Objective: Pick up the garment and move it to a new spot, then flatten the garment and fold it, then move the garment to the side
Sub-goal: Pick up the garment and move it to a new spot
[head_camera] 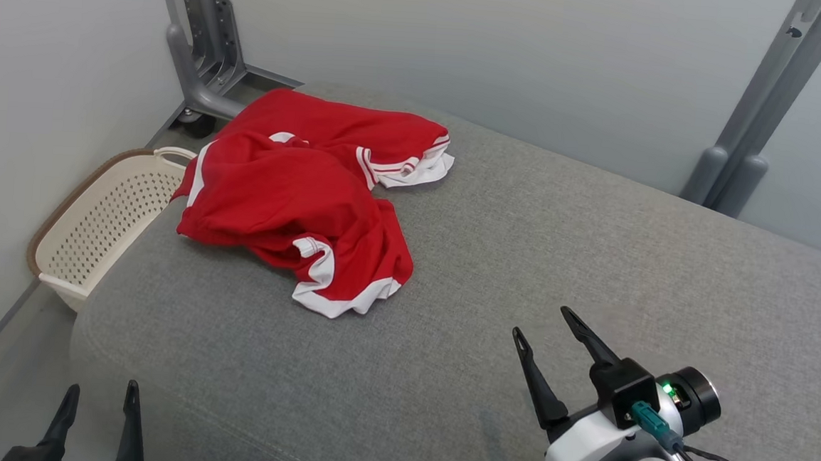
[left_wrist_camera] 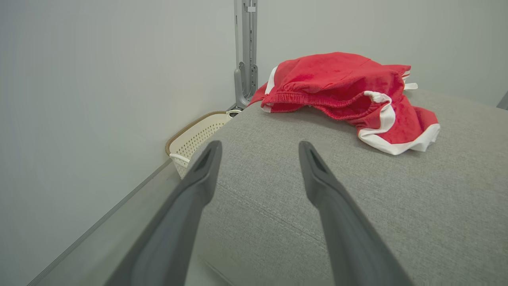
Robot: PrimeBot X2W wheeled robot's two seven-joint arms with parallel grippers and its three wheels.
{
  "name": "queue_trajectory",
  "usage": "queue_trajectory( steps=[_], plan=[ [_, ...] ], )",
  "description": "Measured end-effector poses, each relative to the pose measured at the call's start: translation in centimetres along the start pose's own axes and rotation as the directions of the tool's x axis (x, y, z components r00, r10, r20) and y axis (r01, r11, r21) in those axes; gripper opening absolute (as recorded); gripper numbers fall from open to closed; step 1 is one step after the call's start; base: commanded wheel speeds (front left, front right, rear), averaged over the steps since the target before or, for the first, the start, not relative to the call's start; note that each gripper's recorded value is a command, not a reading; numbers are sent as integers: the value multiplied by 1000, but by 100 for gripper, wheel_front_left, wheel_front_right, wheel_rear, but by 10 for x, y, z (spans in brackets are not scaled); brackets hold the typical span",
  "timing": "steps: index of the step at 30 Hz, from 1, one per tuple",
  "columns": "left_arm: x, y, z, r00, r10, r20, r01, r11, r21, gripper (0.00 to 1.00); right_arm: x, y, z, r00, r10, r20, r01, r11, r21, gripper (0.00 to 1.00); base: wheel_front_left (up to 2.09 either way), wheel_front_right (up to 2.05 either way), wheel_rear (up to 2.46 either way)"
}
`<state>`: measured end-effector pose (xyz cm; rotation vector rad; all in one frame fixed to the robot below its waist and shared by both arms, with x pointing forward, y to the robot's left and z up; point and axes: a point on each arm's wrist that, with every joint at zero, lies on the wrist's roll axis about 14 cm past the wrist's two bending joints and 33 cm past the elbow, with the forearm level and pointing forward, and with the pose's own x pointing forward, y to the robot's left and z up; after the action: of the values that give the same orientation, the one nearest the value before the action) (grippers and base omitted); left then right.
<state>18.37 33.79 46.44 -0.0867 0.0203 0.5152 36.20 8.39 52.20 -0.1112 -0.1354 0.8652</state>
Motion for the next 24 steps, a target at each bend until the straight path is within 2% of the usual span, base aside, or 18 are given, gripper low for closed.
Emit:
queue_trajectory(
  steps=[5, 12, 17, 21, 24],
  plan=[
    [-6, 11, -2, 999, 50, -11, -50, 999, 6, 100, 7, 7, -8, 999, 30, -14, -30, 999, 19, 100, 0, 0, 0],
    [-6, 8, -4, 999, 46, -20, -46, 999, 8, 100, 8, 3, -10, 1000, 19, -16, -18, 999, 27, 100, 0, 0, 0],
    [23, -6, 12, 1000, -3, 21, 3, 1000, -4, 100, 5, -4, -14, 1000, -3, -23, 3, 1000, 20, 100, 0, 0, 0],
    [64, -35, 24, 995, -99, -29, 99, 995, -20, 100, 8, -16, -14, 1000, -20, -11, 20, 1000, -1, 100, 0, 0, 0],
    [100, -55, 36, 980, -171, -106, 173, 985, 14, 100, 10, -25, -23, 1000, -21, -21, 20, 1000, -21, 100, 0, 0, 0]
  ],
)
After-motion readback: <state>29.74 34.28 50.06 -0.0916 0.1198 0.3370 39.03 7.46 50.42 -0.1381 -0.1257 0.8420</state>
